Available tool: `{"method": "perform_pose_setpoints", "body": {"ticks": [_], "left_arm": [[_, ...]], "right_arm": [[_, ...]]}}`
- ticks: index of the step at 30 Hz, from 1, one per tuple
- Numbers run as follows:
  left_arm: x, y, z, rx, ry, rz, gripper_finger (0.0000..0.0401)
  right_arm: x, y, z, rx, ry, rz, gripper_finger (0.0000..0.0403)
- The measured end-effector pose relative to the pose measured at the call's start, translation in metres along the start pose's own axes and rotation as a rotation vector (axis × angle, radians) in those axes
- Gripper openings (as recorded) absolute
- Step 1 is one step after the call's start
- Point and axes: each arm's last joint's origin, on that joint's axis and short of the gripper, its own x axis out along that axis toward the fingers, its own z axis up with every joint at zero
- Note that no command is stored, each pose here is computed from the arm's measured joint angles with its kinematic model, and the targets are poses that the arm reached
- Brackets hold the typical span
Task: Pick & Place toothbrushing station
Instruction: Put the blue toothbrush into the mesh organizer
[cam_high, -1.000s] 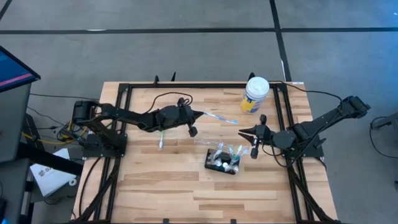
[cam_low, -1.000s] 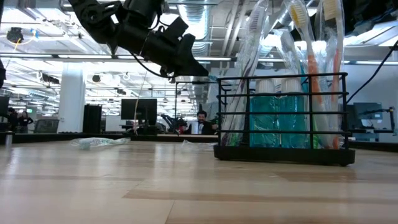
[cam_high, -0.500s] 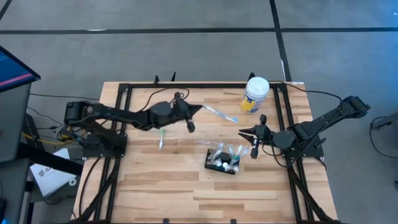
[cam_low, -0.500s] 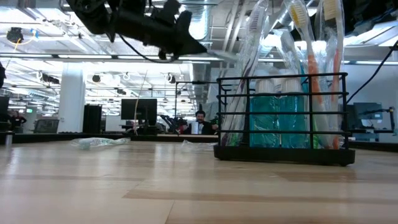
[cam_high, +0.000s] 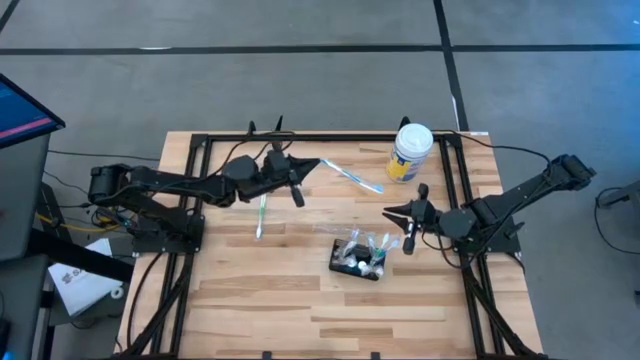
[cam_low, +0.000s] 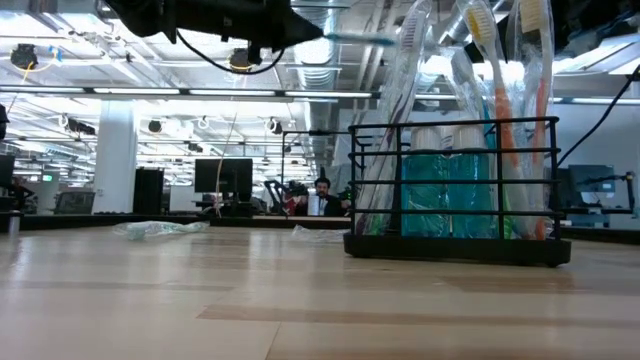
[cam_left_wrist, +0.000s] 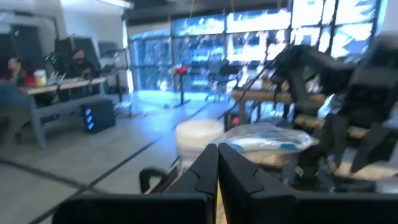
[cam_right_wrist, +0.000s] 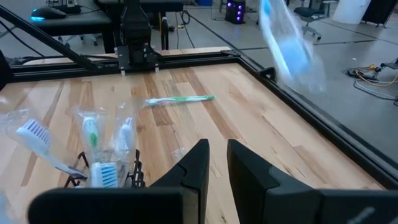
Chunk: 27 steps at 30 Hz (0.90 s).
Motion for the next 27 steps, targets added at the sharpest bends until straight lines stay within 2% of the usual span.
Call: {"method": "perform_pose_setpoints", "body": {"ticks": [5,10,16,22,27], "left_arm": [[-0.001,-0.001,0.006,-0.025,-0.058,-0.049,0.0000],[-0.001,-0.001,0.008,-0.035,-0.074,-0.058,0.0000],[-0.002,-0.002,0.016,-0.075,-0.156,-0.101,0.0000],[-0.002,-0.002,0.017,-0.081,-0.170,-0.127,0.0000],[-0.002,-0.003,0.018,-0.087,-0.185,-0.142,0.0000]], "right_arm": [[0.002,-0.003,0.002,0.006,-0.012,-0.017,0.0049],[0.005,-0.005,0.011,-0.035,-0.080,-0.035,0.0049],[0.008,-0.010,0.021,-0.059,-0.150,-0.044,0.0049],[0.016,-0.016,0.022,-0.061,-0.151,-0.066,0.0049],[0.034,-0.007,0.023,-0.164,-0.189,0.023,0.0049]]}}
